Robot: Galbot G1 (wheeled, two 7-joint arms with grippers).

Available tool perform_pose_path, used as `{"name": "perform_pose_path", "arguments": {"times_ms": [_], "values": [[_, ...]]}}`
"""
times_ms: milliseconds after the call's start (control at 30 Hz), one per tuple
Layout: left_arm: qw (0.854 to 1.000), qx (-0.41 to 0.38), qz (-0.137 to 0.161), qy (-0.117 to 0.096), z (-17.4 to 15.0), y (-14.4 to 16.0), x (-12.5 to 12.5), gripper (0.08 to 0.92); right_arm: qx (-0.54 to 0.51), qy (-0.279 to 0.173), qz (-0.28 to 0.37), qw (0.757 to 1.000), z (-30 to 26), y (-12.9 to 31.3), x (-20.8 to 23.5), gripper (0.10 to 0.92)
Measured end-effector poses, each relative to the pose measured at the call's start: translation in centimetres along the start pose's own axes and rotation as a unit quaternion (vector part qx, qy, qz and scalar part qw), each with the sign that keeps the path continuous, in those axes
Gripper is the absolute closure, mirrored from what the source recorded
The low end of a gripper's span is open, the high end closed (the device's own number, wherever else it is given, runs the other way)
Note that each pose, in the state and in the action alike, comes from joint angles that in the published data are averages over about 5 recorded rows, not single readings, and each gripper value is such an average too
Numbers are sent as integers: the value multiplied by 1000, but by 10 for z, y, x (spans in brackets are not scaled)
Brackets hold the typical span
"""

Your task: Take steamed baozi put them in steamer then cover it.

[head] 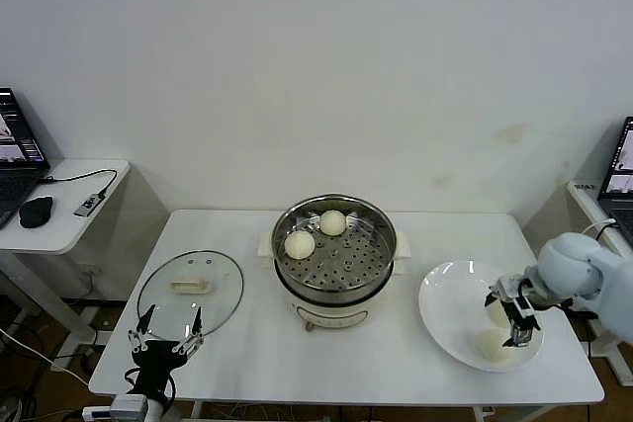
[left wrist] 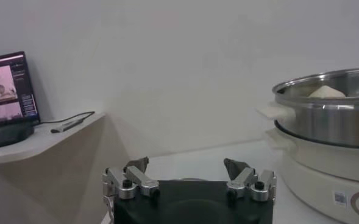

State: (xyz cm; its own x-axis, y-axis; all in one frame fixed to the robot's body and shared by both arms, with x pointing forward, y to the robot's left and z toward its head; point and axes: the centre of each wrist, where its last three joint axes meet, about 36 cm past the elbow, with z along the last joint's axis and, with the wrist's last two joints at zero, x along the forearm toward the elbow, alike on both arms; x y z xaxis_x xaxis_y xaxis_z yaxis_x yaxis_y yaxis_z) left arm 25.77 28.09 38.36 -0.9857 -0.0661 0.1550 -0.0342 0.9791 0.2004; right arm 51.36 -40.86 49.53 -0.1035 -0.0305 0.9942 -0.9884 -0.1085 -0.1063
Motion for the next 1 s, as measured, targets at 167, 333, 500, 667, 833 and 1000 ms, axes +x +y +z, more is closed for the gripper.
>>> {"name": "perform_pose_path", "arguments": {"times_ms": [167,333,500,667,833,1000], "values": [[1000,-1,-1,1,2,0,0,177,-5,2,-3,1000,3,3,-12,200],[1000,-2,-1,2,3,0,0,177,-11,4,-4,1000,3,4,-21,201],[1000,-2,-2,2,3,1,0,177,-15,3,-6,1000,3,4,-27,239],[1000,-2,-1,2,3,0,0,177,-17,1,-9,1000,2,6,-30,322],[1000,-1,-2,3,4,-1,-1,177,-18,0,-11,1000,1,6,-32,439],[1000,-2,-2,3,4,0,0,177,-18,-1,-12,1000,1,5,-31,522]]}}
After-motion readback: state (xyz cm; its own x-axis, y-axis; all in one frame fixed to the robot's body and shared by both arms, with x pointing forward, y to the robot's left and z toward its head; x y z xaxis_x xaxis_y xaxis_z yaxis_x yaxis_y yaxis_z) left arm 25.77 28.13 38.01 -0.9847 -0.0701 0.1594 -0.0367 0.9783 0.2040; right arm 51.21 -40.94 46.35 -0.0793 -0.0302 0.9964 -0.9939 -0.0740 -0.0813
